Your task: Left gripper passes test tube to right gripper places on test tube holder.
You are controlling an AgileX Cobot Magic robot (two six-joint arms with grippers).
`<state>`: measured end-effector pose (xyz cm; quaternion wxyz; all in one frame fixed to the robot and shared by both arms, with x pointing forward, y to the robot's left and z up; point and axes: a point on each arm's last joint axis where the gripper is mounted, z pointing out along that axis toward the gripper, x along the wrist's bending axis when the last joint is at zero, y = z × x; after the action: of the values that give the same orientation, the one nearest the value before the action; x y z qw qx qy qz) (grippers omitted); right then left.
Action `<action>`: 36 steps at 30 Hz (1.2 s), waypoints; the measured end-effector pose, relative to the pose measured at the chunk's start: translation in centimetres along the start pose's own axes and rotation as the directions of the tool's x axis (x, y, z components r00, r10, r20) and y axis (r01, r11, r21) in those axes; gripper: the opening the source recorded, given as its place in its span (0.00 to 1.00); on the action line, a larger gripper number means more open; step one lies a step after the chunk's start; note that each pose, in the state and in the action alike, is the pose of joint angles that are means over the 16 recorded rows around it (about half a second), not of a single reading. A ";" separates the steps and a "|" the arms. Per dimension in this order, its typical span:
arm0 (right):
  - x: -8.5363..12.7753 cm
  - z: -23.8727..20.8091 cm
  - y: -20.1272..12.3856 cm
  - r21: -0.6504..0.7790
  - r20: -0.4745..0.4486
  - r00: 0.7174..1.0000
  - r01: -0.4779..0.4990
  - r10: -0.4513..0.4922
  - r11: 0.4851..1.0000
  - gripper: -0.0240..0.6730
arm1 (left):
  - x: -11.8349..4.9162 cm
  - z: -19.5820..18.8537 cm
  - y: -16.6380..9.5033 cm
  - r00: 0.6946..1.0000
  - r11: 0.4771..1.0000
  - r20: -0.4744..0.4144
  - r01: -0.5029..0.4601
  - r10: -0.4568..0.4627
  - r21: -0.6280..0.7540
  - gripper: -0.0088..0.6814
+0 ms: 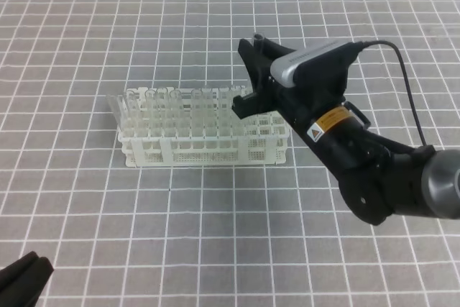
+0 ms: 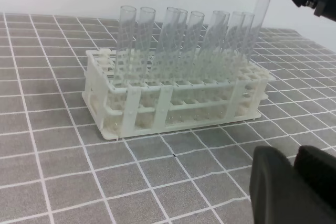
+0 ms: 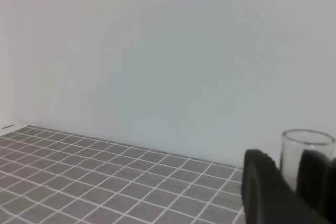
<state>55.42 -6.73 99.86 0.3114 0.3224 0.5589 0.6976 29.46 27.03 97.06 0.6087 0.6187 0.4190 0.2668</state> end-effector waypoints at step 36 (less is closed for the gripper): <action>-0.8 0.6 -1.9 0.046 0.018 1.000 -0.011 0.010 0.999 0.06 | 0.0 0.0 0.1 1.000 1.000 -0.002 0.002 -0.002 -0.003 0.02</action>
<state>56.55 -6.68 98.02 0.3051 0.3385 0.5706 0.6832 29.46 27.05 97.17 0.6094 0.6172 0.4197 0.2673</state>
